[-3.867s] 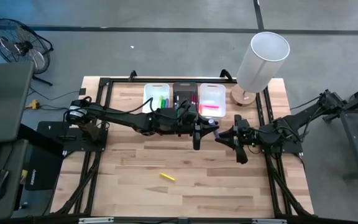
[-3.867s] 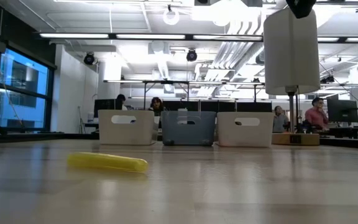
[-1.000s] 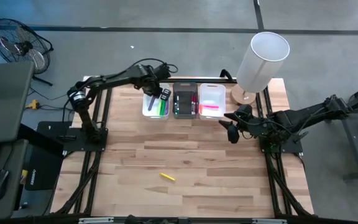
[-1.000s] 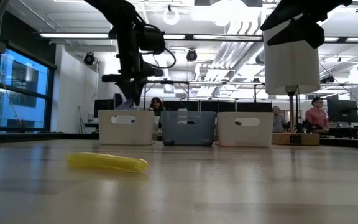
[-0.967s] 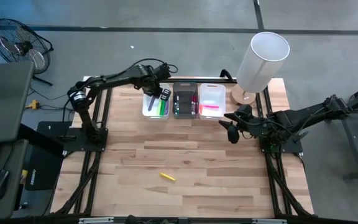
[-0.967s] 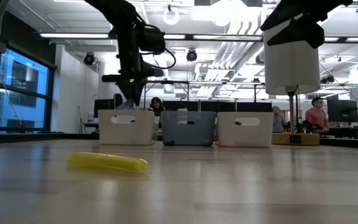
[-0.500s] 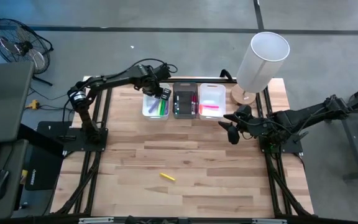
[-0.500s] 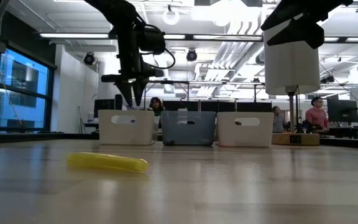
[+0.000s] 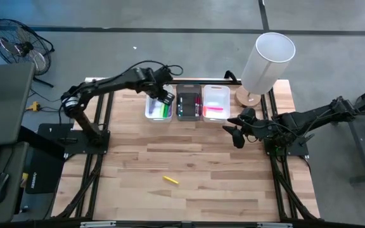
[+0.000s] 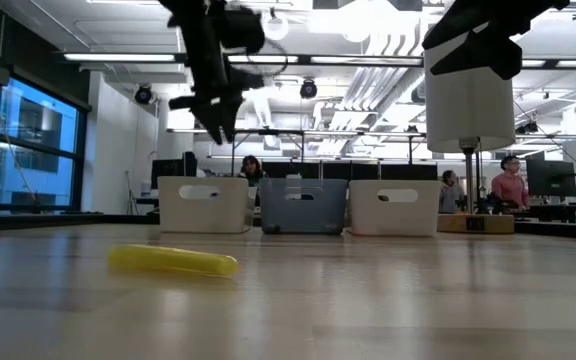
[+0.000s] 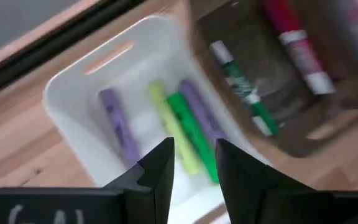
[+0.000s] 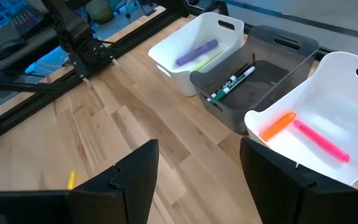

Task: Pick & Place Markers
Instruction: Put the yellow pen into the right white bin

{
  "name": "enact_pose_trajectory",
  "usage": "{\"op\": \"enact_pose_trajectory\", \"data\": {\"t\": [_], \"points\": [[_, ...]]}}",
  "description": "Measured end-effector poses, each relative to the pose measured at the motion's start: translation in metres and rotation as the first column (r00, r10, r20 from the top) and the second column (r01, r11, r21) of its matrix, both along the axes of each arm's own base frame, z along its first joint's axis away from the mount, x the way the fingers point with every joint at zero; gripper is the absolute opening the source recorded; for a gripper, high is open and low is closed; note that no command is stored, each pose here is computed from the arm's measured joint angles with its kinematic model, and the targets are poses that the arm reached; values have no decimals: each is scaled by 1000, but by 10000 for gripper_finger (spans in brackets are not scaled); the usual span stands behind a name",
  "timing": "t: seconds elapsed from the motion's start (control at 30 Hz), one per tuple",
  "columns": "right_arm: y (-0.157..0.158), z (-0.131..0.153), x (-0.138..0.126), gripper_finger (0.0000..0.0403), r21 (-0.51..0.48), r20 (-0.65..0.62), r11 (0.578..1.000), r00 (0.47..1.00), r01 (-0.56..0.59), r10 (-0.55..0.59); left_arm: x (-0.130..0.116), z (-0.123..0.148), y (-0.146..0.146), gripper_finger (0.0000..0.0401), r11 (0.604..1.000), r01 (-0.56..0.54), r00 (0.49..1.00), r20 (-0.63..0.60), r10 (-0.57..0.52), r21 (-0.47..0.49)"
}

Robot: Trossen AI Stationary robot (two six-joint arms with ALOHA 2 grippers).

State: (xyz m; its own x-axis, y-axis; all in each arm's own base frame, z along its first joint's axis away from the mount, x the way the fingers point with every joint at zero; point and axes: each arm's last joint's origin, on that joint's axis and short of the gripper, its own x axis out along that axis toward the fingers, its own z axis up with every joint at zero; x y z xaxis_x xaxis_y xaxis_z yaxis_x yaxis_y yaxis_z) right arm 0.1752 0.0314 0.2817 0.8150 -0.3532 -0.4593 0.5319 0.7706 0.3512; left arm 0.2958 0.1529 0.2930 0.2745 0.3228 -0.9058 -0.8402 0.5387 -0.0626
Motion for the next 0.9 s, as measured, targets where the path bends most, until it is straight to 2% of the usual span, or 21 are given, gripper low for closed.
{"op": "enact_pose_trajectory", "data": {"t": [0.2,0.43,0.57,0.77,0.9], "points": [[1,-1,0,215,20,-16,999,999,-36,36,3,25,-44,114,989,125,990,59,-130,80],[3,-3,-1,215,36,-49,995,994,-98,100,-1,42,-99,114,954,280,954,81,-289,108],[4,-4,-1,215,47,-60,988,987,-145,148,3,44,-127,114,919,376,918,87,-387,116],[6,-5,-1,215,70,-82,969,966,-238,243,3,44,-169,114,828,550,826,81,-559,104],[8,-6,-2,215,89,-98,955,952,-282,290,2,44,-192,114,810,581,803,105,-587,85]]}}
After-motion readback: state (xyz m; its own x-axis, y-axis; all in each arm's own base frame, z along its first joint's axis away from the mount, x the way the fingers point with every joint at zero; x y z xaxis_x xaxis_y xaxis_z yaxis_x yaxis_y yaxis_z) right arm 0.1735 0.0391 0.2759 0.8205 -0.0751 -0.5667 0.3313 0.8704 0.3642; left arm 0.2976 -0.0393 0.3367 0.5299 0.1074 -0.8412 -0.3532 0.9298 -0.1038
